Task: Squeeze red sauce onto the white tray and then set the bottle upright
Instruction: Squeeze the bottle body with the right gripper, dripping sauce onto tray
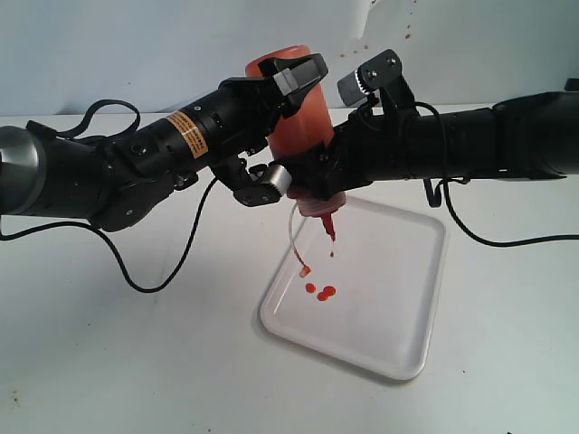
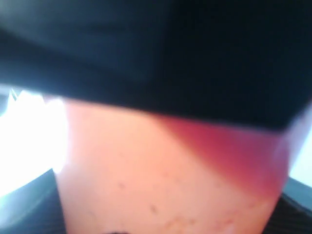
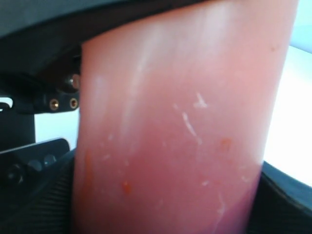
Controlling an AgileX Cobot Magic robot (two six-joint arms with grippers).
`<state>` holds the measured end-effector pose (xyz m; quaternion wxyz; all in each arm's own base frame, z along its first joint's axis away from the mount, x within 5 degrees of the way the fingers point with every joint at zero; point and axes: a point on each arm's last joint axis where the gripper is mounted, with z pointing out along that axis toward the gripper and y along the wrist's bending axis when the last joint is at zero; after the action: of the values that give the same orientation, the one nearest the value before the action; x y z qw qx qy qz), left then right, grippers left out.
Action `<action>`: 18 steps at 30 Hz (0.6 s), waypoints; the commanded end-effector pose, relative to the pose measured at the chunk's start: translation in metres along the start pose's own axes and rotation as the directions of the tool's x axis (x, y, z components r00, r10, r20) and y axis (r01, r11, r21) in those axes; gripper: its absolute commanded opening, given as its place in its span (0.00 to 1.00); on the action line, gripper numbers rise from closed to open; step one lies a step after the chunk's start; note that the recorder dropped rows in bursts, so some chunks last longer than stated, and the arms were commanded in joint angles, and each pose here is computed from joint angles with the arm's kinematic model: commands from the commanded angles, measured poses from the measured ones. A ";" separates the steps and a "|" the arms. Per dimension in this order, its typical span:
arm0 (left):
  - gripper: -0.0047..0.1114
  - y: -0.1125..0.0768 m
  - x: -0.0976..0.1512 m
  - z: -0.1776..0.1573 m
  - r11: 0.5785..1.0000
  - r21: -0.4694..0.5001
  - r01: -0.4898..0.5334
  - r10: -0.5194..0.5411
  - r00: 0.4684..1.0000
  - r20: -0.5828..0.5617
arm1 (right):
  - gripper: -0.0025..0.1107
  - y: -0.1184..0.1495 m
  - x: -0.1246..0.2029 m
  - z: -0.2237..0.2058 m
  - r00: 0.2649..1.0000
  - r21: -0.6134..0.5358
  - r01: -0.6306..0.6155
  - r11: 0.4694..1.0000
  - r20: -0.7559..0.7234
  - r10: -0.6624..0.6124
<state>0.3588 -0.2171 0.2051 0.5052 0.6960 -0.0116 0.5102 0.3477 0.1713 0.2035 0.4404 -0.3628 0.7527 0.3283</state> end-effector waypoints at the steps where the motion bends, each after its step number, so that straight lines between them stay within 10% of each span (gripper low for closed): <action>1: 0.04 0.012 0.010 0.001 0.998 -0.064 0.028 -0.031 0.998 -0.054 | 0.21 -0.002 -0.001 0.000 1.000 0.017 0.004 1.000 0.001 -0.004; 7: 0.04 0.012 0.010 0.001 0.998 -0.064 0.028 -0.031 0.998 -0.054 | 0.95 -0.002 -0.002 0.000 1.000 0.021 0.001 1.000 0.001 -0.001; 18: 0.04 0.012 0.010 0.001 0.998 -0.064 0.028 -0.031 0.998 -0.054 | 0.95 -0.002 -0.002 0.000 1.000 0.017 0.004 1.000 0.004 -0.004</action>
<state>0.3588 -0.2171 0.2051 0.5052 0.6960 -0.0116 0.5102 0.3487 0.1704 0.2027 0.4407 -0.3604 0.7568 0.3210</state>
